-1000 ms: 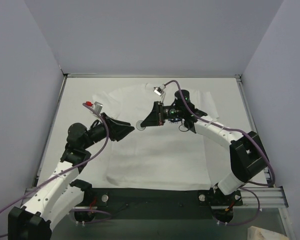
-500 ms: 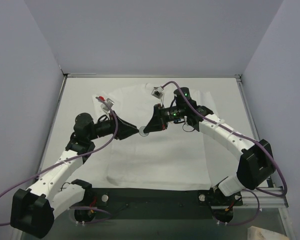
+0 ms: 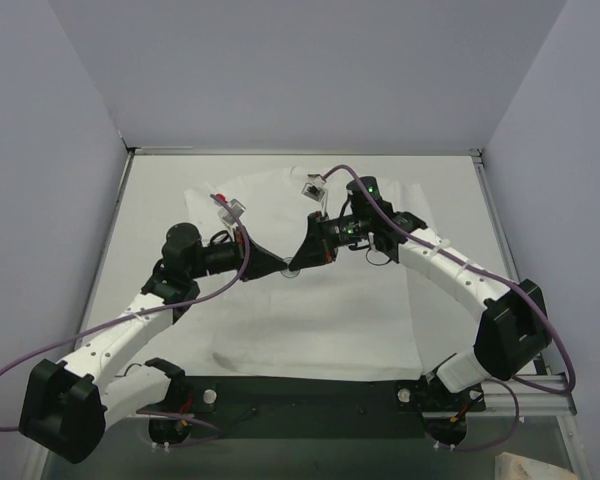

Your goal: Pin the brooch onto the clothing

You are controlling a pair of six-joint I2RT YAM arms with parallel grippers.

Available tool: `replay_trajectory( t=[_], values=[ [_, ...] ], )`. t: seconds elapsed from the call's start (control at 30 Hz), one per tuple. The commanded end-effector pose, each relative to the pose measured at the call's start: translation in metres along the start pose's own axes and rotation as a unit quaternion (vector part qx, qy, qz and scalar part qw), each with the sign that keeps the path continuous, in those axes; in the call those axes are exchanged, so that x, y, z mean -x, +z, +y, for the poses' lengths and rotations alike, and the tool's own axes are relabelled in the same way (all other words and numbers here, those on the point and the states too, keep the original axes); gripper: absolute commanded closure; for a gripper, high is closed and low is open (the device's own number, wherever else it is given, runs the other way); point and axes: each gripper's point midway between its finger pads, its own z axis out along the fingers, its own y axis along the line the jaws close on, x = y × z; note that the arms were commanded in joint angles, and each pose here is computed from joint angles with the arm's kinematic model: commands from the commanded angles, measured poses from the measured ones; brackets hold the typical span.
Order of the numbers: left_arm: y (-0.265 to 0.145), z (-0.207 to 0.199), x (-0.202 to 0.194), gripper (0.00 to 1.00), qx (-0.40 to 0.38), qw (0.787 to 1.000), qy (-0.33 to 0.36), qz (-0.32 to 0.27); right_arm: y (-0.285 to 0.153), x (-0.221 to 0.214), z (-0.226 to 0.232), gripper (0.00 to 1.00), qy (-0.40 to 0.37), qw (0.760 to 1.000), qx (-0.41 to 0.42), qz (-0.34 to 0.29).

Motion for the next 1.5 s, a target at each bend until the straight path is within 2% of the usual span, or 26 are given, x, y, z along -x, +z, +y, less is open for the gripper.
replay_trajectory(
  t=[0.0,0.03,0.1,0.13,0.17,0.23,0.37,0.57,0.67,0.9,1.0,1.17,1.3,1.47],
  values=[
    [0.002,-0.025,0.022,1.00,-0.027,0.998,0.048,-0.025,-0.012,0.028,0.021,0.89,-0.062,0.997,-0.003,-0.042],
    [0.001,-0.025,0.024,1.00,-0.024,0.998,0.052,-0.029,-0.013,0.030,0.018,0.69,-0.063,0.997,-0.009,-0.052],
    [-0.002,-0.029,0.030,1.00,-0.017,0.997,0.060,-0.044,-0.028,0.042,0.020,0.51,-0.058,0.993,-0.031,-0.099],
    [-0.003,-0.029,0.032,1.00,-0.013,0.996,0.065,-0.052,-0.034,0.056,0.025,0.35,-0.080,0.987,-0.029,-0.136],
    [-0.004,-0.030,0.034,1.00,-0.010,0.996,0.070,-0.060,-0.041,0.053,0.016,0.29,-0.069,0.985,-0.042,-0.154],
    [-0.008,-0.033,0.038,1.00,-0.006,0.994,0.081,-0.078,-0.058,0.069,0.027,0.19,-0.083,0.973,-0.048,-0.209],
    [-0.013,-0.045,0.045,1.00,-0.015,0.990,0.092,-0.109,-0.063,0.072,0.027,0.17,-0.078,0.969,-0.053,-0.230],
    [-0.015,-0.059,0.058,1.00,-0.020,0.983,0.099,-0.152,-0.053,0.079,0.028,0.19,-0.046,0.969,-0.014,-0.243],
    [-0.014,-0.063,0.060,1.00,-0.025,0.983,0.101,-0.153,-0.044,0.081,0.036,0.25,-0.044,0.970,0.015,-0.238],
    [-0.015,-0.065,0.062,1.00,-0.023,0.981,0.103,-0.160,-0.029,0.078,0.052,0.47,-0.048,0.973,0.046,-0.222],
    [-0.016,-0.062,0.063,1.00,-0.014,0.980,0.103,-0.168,-0.029,0.076,0.054,0.49,-0.042,0.972,0.057,-0.225],
    [-0.019,-0.061,0.065,1.00,-0.006,0.979,0.105,-0.176,-0.035,0.077,0.055,0.45,-0.038,0.969,0.056,-0.238],
    [-0.023,-0.059,0.069,1.00,0.007,0.976,0.106,-0.192,-0.036,0.076,0.056,0.36,-0.041,0.968,0.059,-0.240],
    [-0.024,-0.056,0.071,1.00,0.014,0.974,0.103,-0.201,-0.033,0.073,0.063,0.32,-0.040,0.968,0.077,-0.237]
  ],
)
